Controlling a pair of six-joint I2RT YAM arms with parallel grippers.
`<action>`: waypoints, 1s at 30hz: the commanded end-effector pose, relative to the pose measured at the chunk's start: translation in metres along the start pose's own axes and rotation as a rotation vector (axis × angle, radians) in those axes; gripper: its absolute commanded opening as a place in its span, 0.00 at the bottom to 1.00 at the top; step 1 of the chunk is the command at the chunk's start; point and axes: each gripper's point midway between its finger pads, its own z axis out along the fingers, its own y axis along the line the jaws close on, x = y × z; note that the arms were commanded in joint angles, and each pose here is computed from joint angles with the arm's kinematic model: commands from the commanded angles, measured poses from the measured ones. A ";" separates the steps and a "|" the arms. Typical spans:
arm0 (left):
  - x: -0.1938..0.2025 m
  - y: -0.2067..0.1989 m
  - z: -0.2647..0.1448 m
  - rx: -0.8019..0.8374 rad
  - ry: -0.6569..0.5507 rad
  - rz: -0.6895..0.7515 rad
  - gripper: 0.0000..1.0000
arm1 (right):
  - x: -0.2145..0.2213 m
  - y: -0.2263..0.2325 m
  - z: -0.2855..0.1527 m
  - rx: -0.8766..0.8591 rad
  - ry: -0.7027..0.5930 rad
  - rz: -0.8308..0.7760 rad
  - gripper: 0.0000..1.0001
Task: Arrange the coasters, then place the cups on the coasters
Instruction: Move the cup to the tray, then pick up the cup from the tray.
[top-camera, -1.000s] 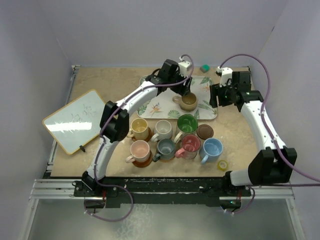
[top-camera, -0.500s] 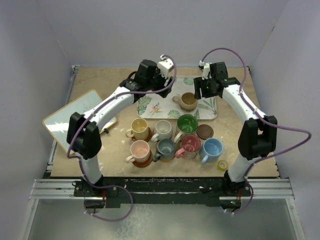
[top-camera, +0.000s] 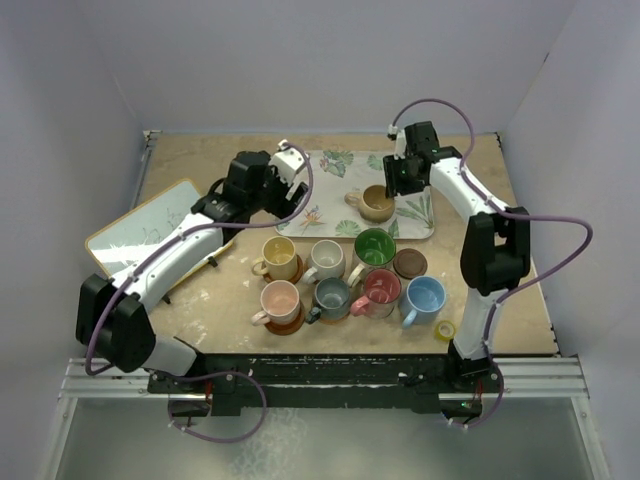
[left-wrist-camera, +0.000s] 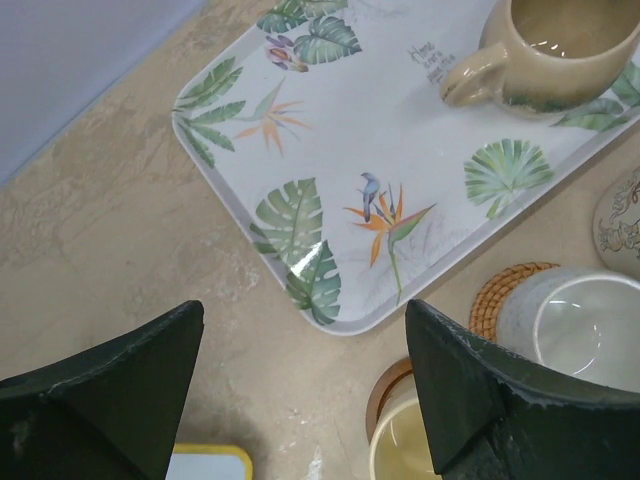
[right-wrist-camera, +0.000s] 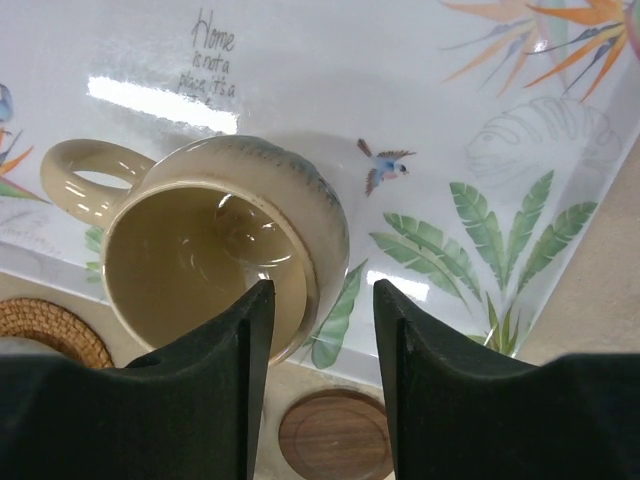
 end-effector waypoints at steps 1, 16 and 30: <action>-0.022 0.018 -0.020 -0.078 -0.112 0.041 0.79 | -0.008 0.004 -0.006 0.017 -0.004 -0.006 0.45; -0.016 0.019 -0.031 -0.095 -0.147 0.016 0.79 | 0.008 0.007 0.015 0.058 0.077 -0.051 0.31; -0.016 0.027 -0.037 -0.122 -0.162 0.007 0.79 | -0.028 0.003 -0.015 0.086 -0.006 -0.104 0.00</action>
